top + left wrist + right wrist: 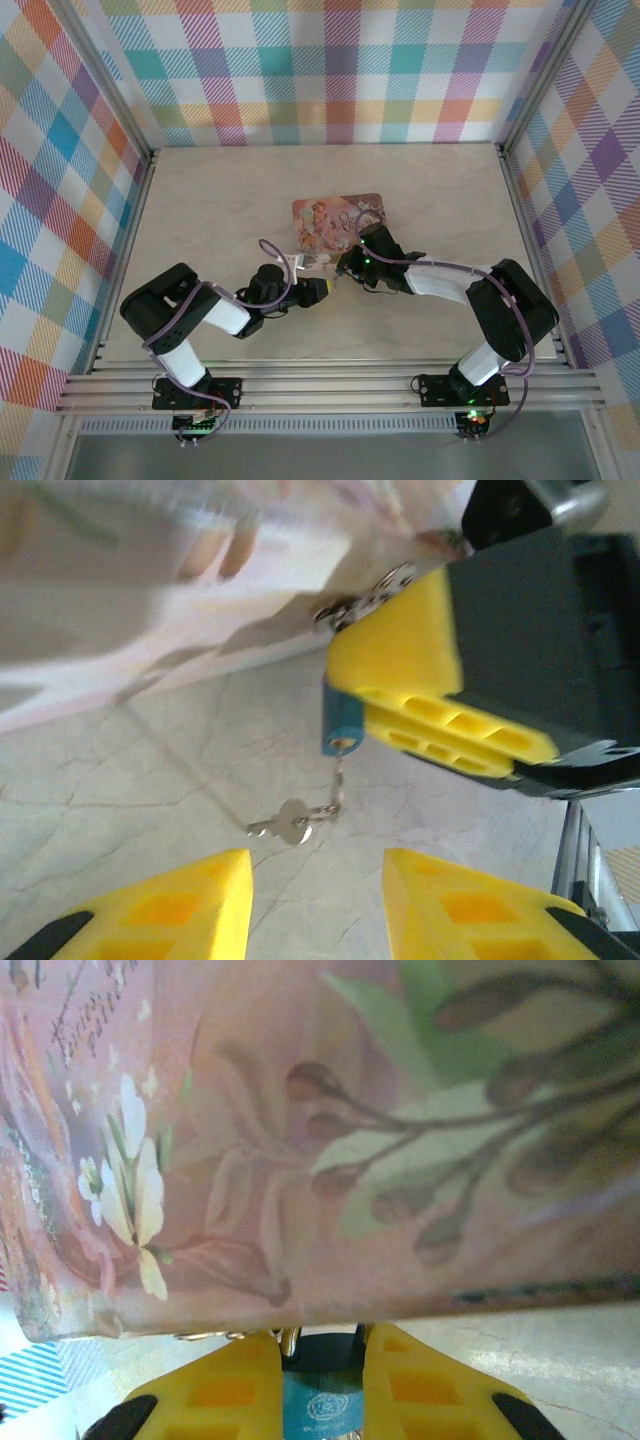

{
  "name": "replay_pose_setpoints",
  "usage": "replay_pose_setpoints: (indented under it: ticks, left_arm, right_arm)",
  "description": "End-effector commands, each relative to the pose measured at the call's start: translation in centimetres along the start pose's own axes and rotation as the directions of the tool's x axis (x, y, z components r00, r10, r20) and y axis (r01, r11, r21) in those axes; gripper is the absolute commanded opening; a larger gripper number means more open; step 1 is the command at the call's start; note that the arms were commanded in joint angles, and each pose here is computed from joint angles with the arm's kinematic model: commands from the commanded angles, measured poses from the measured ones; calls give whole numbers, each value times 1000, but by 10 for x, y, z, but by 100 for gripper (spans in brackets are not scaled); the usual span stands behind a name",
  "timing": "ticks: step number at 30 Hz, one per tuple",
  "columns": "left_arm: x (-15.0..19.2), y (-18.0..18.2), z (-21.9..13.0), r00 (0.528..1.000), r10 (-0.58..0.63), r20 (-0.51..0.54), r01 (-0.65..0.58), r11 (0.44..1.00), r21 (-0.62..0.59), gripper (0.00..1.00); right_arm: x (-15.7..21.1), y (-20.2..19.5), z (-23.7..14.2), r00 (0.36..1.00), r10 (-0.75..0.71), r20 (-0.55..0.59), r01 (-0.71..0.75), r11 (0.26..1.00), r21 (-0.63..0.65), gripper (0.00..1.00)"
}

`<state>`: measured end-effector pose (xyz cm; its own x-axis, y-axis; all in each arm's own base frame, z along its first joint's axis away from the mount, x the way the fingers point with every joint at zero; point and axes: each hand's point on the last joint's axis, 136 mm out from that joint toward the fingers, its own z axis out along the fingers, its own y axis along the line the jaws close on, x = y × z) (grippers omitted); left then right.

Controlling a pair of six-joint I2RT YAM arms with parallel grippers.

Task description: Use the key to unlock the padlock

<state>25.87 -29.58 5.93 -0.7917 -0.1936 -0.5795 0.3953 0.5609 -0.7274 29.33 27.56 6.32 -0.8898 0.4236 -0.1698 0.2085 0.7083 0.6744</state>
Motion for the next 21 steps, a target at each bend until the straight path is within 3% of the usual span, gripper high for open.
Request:
replay_pose_setpoints:
  ticks: [1,12,21]
  left_arm:
    - [-9,-15,9,1000,-12,24,10,997,79,38]
    - [-16,-14,16,998,-6,58,1,997,82,37]
    - [-17,-18,24,999,-12,51,7,994,106,31]
  right_arm:
    - [18,-20,-1,996,56,-67,-51,996,69,0]
    - [20,-19,0,995,54,-79,-49,996,69,0]
    - [19,-18,-1,995,57,-79,-52,997,65,0]
